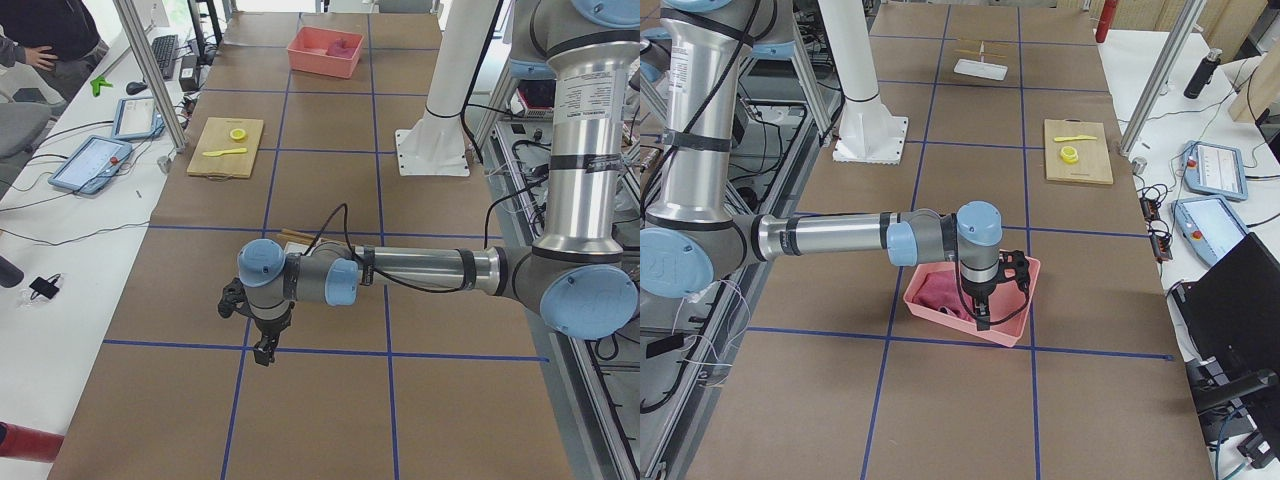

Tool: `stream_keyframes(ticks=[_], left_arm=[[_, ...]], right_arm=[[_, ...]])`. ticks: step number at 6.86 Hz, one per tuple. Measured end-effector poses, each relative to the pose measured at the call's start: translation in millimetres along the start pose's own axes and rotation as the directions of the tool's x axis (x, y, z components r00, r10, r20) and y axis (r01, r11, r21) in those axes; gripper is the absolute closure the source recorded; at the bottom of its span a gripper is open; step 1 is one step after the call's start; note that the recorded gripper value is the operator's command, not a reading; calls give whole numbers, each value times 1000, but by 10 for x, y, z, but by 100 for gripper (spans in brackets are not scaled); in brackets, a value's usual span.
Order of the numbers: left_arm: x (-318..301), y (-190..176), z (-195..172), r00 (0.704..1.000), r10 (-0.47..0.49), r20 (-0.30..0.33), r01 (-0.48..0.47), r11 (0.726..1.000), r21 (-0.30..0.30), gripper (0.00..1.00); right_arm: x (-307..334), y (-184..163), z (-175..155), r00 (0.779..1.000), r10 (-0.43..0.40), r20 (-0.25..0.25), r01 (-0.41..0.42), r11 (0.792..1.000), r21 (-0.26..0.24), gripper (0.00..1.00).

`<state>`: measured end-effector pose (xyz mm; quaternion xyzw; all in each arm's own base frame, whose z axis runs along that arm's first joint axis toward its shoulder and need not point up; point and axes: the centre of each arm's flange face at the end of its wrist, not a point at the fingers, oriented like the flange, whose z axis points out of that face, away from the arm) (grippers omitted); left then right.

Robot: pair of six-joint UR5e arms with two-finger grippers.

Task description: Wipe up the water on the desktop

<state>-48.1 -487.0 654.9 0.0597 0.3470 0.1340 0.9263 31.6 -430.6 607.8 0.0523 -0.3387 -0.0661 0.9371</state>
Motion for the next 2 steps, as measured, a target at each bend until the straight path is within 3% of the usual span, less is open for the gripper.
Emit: stream_keyframes(ticks=[2], left_arm=[[0,0,0,1000,1,0,-1,1000,0,2]], right_arm=[[-47,-3,-30,1000,-3,23,3,1000,3,0]])
